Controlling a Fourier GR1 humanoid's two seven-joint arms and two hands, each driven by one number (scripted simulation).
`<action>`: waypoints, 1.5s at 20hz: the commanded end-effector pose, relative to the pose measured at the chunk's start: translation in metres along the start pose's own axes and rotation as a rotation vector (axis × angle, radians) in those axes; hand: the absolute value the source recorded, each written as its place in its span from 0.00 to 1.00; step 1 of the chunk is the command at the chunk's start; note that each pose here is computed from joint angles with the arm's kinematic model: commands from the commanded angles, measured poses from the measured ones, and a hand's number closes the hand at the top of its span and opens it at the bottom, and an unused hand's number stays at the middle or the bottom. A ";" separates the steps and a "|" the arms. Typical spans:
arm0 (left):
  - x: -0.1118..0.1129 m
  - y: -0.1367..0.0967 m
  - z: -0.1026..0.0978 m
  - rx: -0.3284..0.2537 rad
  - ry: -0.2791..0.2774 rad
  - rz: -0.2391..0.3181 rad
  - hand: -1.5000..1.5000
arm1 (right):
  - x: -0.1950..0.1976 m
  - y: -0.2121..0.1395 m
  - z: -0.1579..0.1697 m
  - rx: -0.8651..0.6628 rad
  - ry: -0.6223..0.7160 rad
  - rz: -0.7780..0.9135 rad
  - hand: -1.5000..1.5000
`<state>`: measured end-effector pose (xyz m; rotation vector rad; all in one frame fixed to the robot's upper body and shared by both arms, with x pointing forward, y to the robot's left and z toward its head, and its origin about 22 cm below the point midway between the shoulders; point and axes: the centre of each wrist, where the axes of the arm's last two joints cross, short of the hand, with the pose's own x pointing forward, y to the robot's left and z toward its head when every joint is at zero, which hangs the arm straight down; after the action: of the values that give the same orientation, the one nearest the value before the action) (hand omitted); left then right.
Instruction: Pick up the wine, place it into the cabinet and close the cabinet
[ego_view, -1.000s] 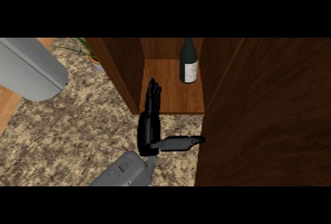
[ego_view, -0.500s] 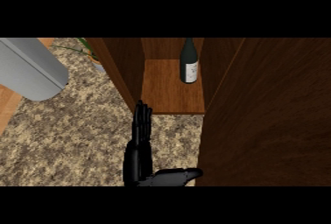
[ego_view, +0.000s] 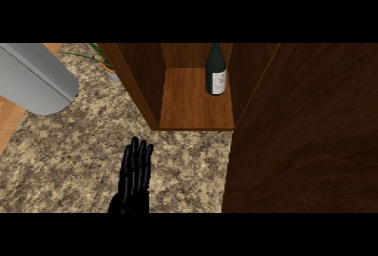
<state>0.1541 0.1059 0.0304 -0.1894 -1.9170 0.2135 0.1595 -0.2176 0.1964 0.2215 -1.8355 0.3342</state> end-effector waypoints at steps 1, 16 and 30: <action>0.020 0.017 0.013 -0.066 0.012 0.012 0.00 | 0.003 0.006 0.012 0.126 0.007 -0.078 1.00; 0.057 0.080 0.024 -0.043 -0.016 0.002 0.00 | 0.004 0.038 0.043 0.280 0.086 -0.210 1.00; 0.088 0.152 0.001 0.008 -0.036 -0.039 0.00 | 0.020 0.086 0.044 0.545 0.035 -0.205 1.00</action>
<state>0.1265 0.2549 0.0684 -0.1637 -1.9614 0.2079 0.1248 -0.1459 0.1680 0.7049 -1.5301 0.6547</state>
